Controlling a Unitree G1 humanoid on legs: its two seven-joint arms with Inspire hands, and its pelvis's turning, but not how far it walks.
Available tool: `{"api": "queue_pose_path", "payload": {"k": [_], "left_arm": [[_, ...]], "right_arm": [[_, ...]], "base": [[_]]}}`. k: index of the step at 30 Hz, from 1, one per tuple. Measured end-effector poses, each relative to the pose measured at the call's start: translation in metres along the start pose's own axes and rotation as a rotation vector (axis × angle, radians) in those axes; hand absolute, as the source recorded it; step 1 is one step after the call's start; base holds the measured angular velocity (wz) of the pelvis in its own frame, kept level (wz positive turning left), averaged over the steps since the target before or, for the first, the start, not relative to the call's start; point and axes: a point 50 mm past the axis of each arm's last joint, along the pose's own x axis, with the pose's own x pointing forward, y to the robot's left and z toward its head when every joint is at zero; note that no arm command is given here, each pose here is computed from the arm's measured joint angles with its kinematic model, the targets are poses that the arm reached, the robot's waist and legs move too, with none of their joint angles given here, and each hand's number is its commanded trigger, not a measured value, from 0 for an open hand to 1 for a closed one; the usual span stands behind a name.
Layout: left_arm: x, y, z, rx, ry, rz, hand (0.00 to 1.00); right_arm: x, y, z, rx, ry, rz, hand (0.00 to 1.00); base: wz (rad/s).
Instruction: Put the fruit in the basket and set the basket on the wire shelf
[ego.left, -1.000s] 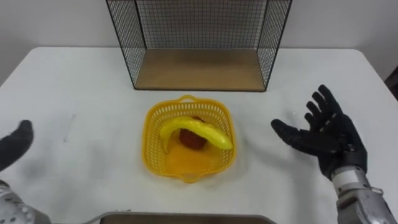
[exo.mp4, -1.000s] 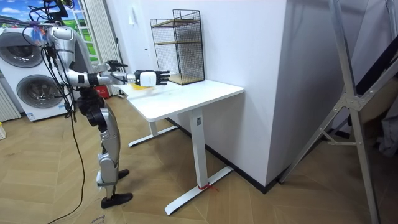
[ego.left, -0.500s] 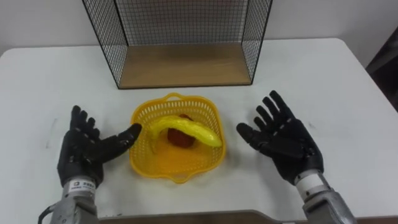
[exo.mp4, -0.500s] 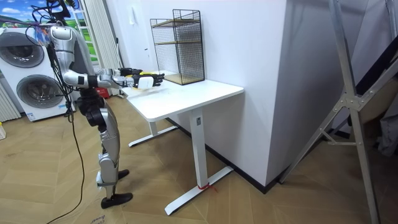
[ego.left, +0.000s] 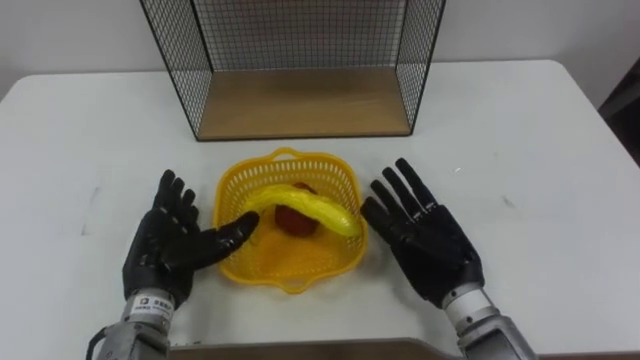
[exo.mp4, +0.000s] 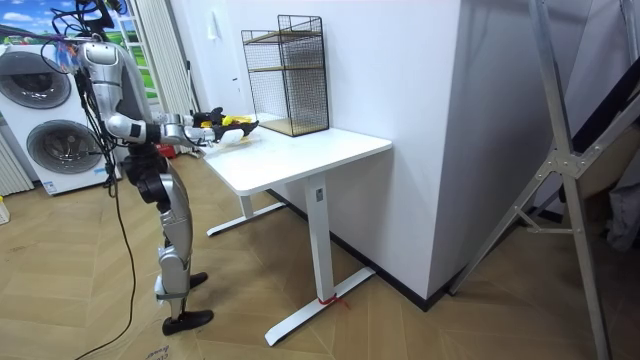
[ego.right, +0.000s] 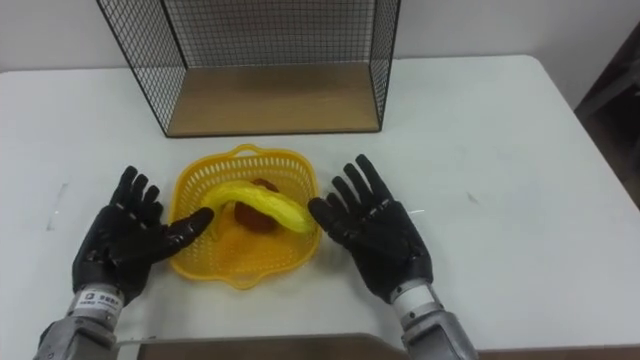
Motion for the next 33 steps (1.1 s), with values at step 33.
{"api": "queue_pose_path", "payload": {"k": [33], "left_arm": [[0.005,-0.031,-0.008,-0.111,-0.022,-0.108,0.0]], "right_arm": [[0.026,0.025,-0.02,-0.217,0.085,0.113,0.0]], "base": [[0.02]]}}
